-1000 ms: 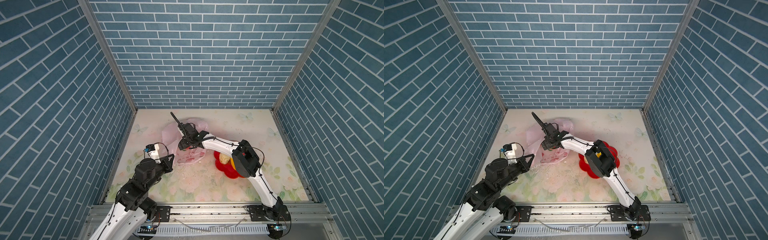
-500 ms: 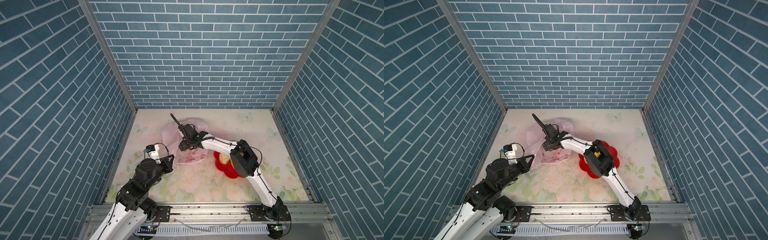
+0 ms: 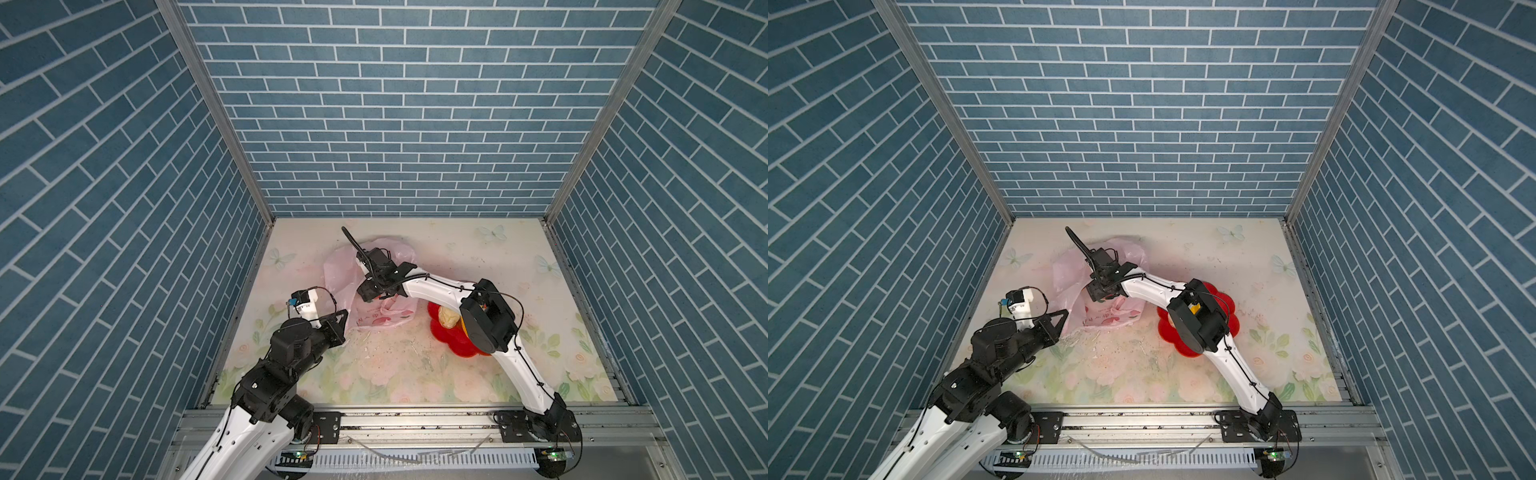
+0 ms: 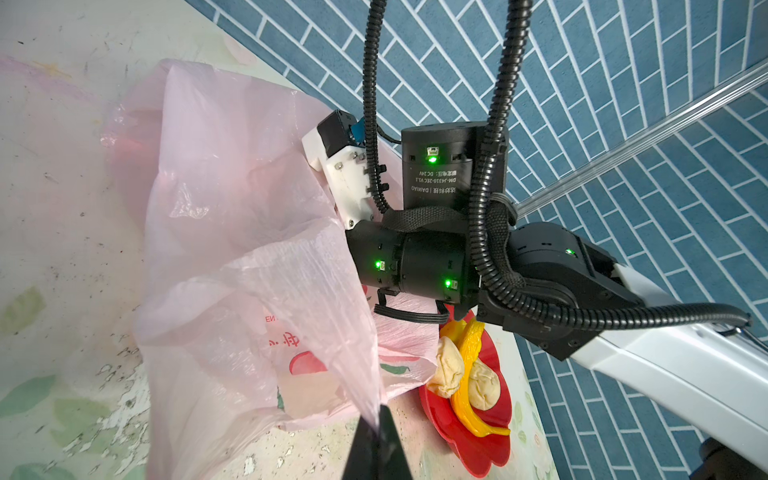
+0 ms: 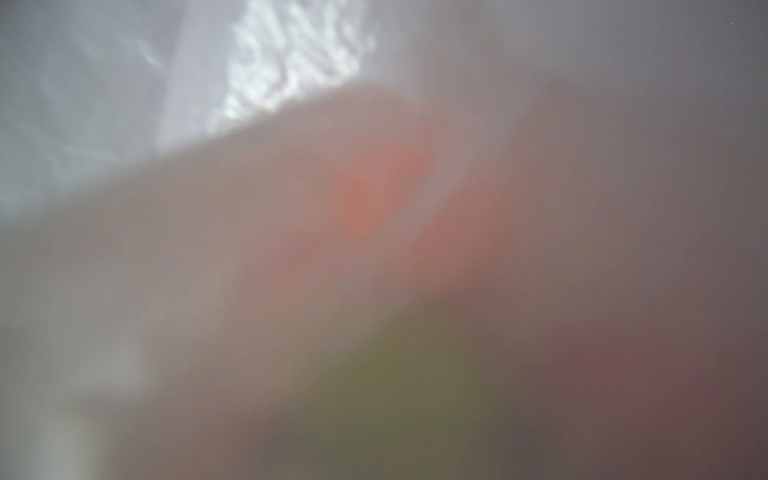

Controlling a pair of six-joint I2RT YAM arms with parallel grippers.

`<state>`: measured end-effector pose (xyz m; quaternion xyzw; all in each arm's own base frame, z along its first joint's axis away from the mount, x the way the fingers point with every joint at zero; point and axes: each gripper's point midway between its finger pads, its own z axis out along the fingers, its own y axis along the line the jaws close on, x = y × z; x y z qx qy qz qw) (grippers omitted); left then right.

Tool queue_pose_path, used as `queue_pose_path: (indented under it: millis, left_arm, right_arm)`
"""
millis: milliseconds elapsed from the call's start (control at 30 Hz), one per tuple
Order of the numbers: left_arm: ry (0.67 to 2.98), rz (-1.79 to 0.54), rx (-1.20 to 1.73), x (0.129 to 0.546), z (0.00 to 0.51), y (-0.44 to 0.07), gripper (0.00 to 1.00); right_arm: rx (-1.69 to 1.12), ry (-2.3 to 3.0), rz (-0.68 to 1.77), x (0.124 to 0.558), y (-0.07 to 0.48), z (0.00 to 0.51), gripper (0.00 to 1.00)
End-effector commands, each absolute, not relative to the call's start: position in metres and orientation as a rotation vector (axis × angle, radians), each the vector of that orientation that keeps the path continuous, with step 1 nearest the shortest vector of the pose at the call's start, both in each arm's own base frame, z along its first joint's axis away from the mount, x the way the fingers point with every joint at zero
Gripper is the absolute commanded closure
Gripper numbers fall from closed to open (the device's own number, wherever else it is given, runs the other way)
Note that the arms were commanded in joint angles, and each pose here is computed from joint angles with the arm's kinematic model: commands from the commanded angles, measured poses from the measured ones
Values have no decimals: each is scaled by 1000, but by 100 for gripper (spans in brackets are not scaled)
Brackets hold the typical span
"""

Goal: Take the fake fruits out of the plastic bag
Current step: 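Push the right gripper deep into the bag toward the green fruit, then close the right gripper on the green cabbage and lift it out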

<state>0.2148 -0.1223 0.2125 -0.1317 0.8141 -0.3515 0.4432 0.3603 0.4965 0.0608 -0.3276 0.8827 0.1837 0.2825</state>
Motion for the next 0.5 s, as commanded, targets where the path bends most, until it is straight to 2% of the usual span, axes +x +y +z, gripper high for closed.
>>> queue_pose_path:
  millis: [0, 467]
  left_arm:
    - [1999, -868, -337, 217, 210, -121, 100]
    - [1964, -859, -315, 228, 217, -125, 100]
  right_arm:
    - [-867, 2320, 538, 356, 490, 98, 38]
    - [-967, 2343, 560, 277, 455, 132, 42]
